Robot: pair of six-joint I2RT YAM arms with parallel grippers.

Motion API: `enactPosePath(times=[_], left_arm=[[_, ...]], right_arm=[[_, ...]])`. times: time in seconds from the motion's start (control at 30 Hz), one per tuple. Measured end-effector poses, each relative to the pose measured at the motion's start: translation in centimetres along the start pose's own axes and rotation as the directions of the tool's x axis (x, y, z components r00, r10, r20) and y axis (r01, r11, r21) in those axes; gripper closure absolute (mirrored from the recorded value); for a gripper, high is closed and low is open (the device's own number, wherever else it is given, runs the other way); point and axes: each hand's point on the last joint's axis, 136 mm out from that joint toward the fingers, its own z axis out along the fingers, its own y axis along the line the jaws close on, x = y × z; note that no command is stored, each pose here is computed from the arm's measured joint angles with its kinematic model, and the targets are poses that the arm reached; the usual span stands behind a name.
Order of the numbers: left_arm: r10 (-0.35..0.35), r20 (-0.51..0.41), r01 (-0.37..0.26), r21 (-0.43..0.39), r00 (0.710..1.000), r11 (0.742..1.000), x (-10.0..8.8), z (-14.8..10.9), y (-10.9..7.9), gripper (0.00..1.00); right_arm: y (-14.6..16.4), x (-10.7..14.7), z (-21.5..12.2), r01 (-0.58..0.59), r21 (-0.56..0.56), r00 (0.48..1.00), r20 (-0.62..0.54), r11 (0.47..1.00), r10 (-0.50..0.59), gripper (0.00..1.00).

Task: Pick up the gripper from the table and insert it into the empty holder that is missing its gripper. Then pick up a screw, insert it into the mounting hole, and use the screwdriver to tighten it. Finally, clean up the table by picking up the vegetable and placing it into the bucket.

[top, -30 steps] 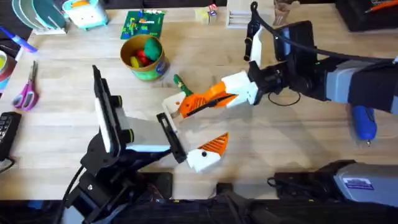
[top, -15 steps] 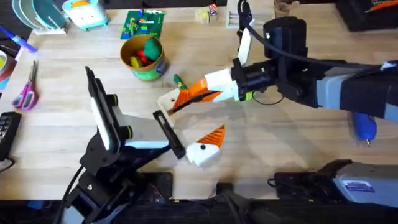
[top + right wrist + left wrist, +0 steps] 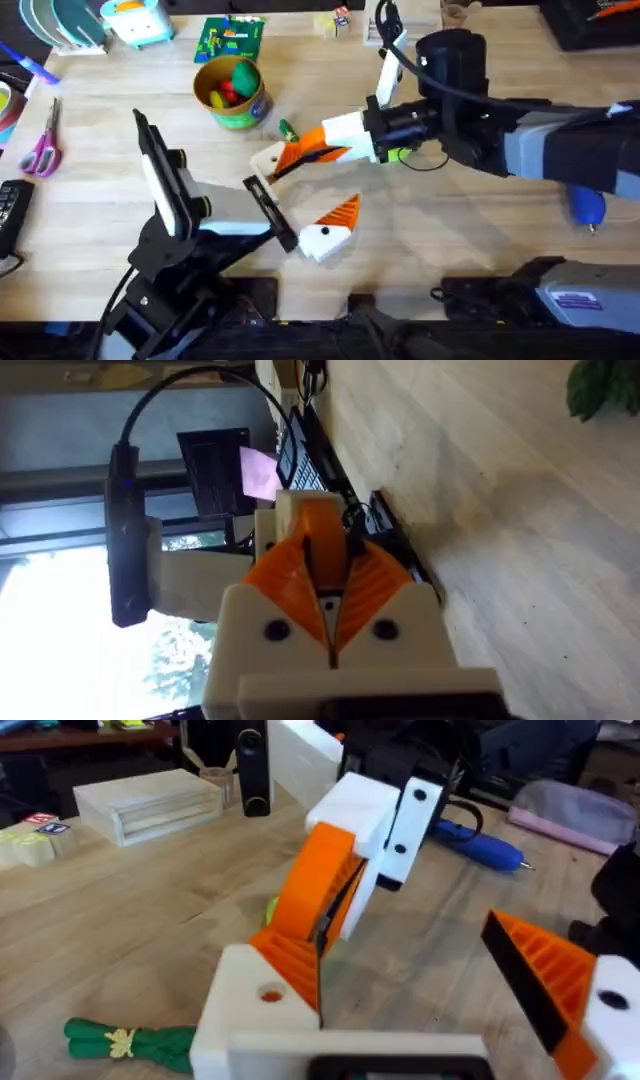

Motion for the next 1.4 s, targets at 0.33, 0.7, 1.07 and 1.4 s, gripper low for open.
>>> enactPosePath(times=[0.33, 0.7, 1.07, 1.4], left_arm=[[0.004, 0.0, -0.004, 0.014, 1.0, 1.0, 0.0, 0.0, -0.2, 0.008], [0.014, 0.0, -0.014, 0.034, 1.0, 0.999, 0.0, 0.0, -0.6, 0.008], [0.027, -0.006, -0.026, 0.105, 1.0, 0.994, 0.1, -0.1, -1.9, 0.008], [0.03, -0.006, -0.029, 0.108, 1.0, 0.994, 0.1, -0.1, -2.0, 0.008]], right_arm=[[0.2, 0.2, -0.4, 0.019, -0.022, 1.0, -0.022, 1.0, -0.019, 0.95], [0.4, 0.5, -0.6, 0.032, -0.039, 0.999, -0.042, 0.999, -0.033, 0.767], [0.7, 1.2, -0.2, 0.042, -0.052, 0.996, -0.071, 0.998, -0.045, 0.563], [0.6, 0.9, -0.5, 0.051, -0.049, 0.997, -0.058, 0.997, -0.054, 0.363]])
